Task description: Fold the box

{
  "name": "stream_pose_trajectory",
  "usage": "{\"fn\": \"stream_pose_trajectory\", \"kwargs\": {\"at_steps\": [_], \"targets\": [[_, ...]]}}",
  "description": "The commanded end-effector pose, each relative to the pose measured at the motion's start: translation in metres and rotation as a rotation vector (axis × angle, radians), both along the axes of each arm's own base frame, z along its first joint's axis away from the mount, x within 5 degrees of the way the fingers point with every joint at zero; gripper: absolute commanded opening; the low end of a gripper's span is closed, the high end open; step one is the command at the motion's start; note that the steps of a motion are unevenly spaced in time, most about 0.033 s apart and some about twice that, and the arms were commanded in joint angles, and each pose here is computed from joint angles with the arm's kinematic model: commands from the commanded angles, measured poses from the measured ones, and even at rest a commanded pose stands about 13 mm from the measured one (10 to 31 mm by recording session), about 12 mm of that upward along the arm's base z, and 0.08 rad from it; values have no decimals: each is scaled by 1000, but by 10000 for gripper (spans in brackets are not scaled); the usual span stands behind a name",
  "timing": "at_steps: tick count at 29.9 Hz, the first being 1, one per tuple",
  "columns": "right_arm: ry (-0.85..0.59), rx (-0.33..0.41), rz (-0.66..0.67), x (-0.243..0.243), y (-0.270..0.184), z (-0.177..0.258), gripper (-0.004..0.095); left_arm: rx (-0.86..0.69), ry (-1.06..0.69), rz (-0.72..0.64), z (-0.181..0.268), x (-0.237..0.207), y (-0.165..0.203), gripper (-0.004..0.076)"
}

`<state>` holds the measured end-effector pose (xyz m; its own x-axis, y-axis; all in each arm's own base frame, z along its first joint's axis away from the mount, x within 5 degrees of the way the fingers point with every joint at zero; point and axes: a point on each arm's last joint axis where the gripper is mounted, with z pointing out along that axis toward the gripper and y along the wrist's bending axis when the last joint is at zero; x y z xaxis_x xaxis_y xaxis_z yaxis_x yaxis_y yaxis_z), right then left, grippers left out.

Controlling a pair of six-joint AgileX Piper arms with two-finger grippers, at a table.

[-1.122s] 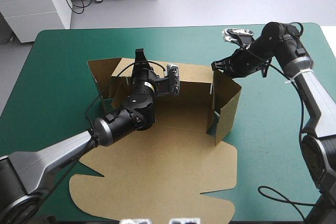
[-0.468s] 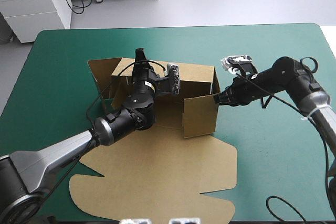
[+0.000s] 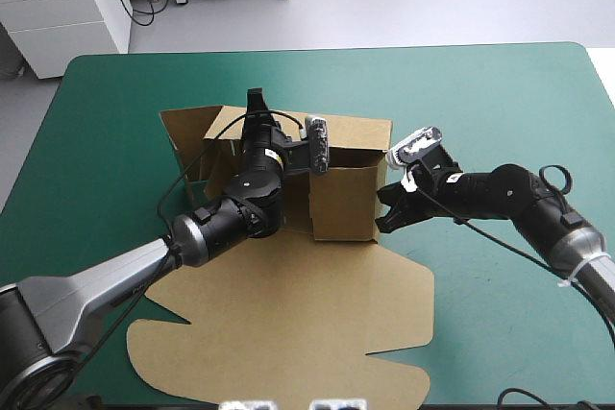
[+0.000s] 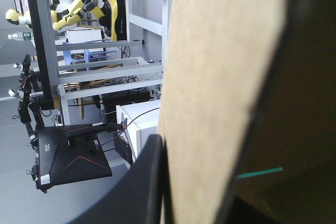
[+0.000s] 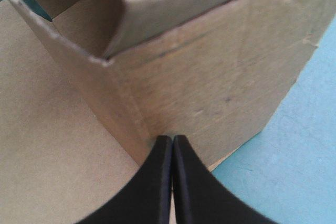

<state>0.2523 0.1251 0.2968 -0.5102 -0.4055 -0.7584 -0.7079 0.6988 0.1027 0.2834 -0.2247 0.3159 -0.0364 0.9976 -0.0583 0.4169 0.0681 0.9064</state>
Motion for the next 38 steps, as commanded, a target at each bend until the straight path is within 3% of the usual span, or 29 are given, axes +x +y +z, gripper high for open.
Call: {"fn": "stream_pose_trajectory", "kwargs": {"at_steps": [1,3,6,12,15,22,38], "targets": [[-90,29,5,-5,3,16,-18,-59,-33,28,18,-3,5,15],[-93,6,20,-6,2,16,-2,-59,-33,28,18,-3,5,15],[-94,-35,54,-10,1,16,121,-59,-33,28,18,-3,5,15],[-99,-59,94,-22,-2,23,596,-36,-9,18,16,-4,5,15],[-111,-36,83,-22,-1,26,717,-55,12,25,14,-5,5,15],[-221,-22,37,-17,6,33,734,-29,40,33,15,-10,-3,15],[-244,-32,-36,2,7,22,734,-23,155,139,30,4,-22,15]]}}
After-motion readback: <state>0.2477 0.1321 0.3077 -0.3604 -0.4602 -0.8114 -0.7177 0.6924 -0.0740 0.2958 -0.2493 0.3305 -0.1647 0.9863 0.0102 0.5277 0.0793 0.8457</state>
